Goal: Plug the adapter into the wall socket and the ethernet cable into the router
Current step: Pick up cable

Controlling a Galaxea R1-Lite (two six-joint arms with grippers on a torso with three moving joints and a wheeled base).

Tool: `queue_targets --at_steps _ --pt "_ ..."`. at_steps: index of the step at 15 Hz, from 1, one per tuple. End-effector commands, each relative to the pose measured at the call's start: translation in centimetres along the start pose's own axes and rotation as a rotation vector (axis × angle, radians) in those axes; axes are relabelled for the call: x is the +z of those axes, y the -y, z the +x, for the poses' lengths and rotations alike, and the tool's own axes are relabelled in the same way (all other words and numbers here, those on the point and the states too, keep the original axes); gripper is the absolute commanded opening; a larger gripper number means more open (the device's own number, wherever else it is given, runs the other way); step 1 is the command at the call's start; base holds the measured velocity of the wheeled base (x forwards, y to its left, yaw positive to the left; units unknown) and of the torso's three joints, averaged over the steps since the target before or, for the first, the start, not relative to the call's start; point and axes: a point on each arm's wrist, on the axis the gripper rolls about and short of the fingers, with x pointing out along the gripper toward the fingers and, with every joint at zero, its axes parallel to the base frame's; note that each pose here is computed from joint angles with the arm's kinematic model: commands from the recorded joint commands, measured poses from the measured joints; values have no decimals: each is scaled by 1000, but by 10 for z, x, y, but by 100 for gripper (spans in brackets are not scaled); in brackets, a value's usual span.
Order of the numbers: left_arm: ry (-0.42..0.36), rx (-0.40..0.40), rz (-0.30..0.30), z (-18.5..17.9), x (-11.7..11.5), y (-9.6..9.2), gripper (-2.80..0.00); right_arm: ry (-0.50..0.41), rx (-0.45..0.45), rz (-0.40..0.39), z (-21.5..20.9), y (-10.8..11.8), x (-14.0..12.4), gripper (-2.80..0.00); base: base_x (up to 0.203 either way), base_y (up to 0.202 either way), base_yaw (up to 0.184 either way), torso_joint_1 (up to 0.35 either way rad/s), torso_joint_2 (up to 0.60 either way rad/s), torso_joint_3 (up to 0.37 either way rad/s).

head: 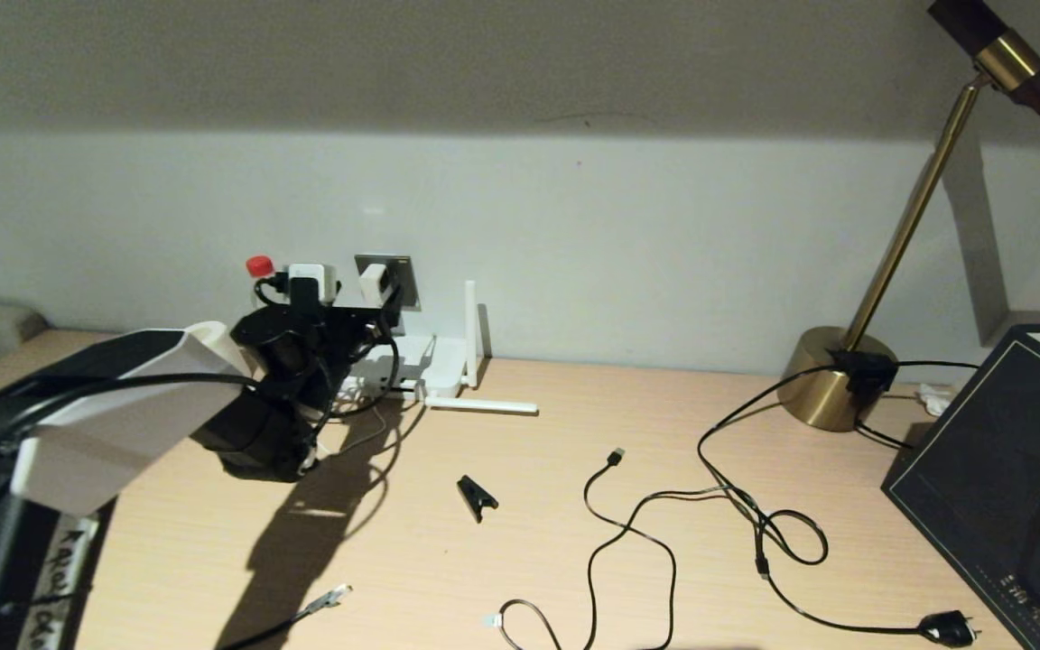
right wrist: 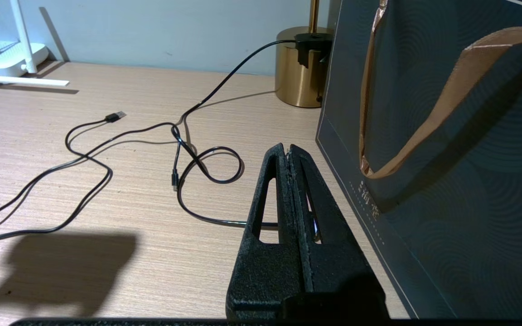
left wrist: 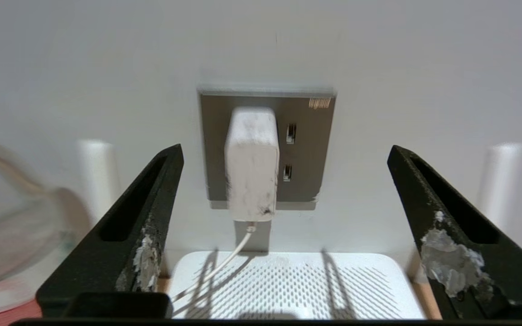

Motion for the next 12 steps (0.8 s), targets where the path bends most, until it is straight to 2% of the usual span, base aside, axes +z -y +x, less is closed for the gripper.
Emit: queue_targets --at_steps 1,3,5,7,8,10,11,12 --pt "47 -28 1 -32 68 -4 0 -34 0 -1 2 0 -10 -280 0 0 0 0 0 0" --pt "7 -110 3 -71 92 -4 0 -34 0 -1 2 0 -10 -280 0 0 0 0 0 0" --pt "-46 -244 19 -117 111 -5 0 -34 0 -1 2 0 -10 -280 0 0 0 0 0 0" --pt "-129 -395 71 -164 125 -12 0 -34 0 -1 2 0 -10 -280 0 0 0 0 0 0" --pt "-217 -464 106 -183 123 -17 0 -34 0 -1 2 0 -10 -280 0 0 0 0 0 0" --pt "-480 -593 185 -214 104 -25 0 -35 0 -1 2 0 -10 -280 0 0 0 0 0 0" --pt "-589 -658 241 -227 96 -27 0 -34 0 -1 2 0 -10 -280 0 0 0 0 0 0" --pt "-661 -741 348 -237 90 -30 0 -34 -1 -1 2 0 -10 -280 0 0 0 0 0 0"
